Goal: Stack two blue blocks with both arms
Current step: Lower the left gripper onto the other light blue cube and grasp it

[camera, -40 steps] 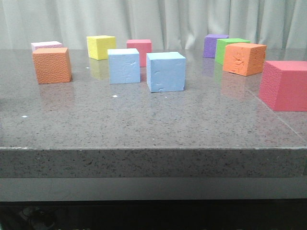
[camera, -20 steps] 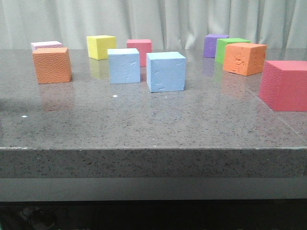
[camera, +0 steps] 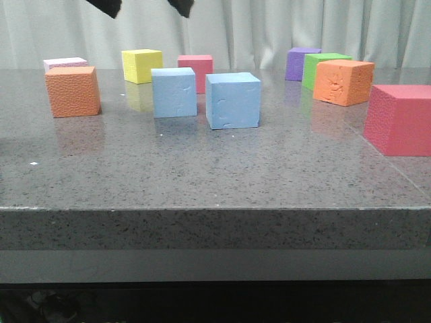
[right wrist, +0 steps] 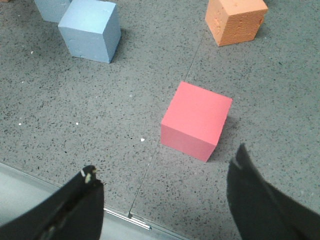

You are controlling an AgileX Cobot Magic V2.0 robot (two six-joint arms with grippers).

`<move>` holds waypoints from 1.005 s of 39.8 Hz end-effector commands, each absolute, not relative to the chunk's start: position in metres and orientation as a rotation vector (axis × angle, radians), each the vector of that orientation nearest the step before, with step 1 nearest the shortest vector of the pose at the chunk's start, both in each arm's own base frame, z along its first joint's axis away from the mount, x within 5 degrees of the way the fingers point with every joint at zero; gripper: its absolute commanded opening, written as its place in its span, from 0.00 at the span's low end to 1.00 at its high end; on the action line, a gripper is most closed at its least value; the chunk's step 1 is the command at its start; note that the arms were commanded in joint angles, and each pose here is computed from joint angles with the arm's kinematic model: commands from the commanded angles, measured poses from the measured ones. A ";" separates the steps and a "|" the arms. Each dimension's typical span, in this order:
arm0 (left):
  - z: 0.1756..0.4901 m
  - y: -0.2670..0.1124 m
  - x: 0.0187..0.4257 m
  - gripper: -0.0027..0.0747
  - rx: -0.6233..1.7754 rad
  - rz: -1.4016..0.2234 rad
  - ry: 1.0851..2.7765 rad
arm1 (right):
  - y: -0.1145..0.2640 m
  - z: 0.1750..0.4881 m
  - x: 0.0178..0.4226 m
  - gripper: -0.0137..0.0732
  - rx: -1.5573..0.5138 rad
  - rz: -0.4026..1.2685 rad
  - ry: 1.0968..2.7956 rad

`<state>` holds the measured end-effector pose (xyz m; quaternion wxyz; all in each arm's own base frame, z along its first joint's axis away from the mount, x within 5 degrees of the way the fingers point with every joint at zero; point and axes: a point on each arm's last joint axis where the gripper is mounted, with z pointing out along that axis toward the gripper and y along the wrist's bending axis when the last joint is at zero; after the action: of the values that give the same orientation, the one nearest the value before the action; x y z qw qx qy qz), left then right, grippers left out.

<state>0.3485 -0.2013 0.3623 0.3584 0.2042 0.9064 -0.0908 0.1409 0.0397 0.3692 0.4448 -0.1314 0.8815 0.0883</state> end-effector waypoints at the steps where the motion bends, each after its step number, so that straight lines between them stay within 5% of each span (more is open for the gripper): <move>1: 0.387 -0.211 0.352 0.91 0.417 -0.171 2.256 | 0.039 0.383 0.142 0.76 -0.314 0.219 2.085; 12: 0.368 -0.233 0.381 0.91 0.279 -0.198 2.343 | 0.039 0.383 0.142 0.76 -0.314 0.219 2.085; 40: 0.343 -0.220 0.412 0.91 0.123 -0.236 2.375 | 0.039 0.383 0.142 0.76 -0.314 0.219 2.084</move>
<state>0.4192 -0.2238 0.3012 0.3050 0.0548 0.9488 -0.0609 0.1409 0.0397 0.3692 0.4448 -0.1314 0.8815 0.0883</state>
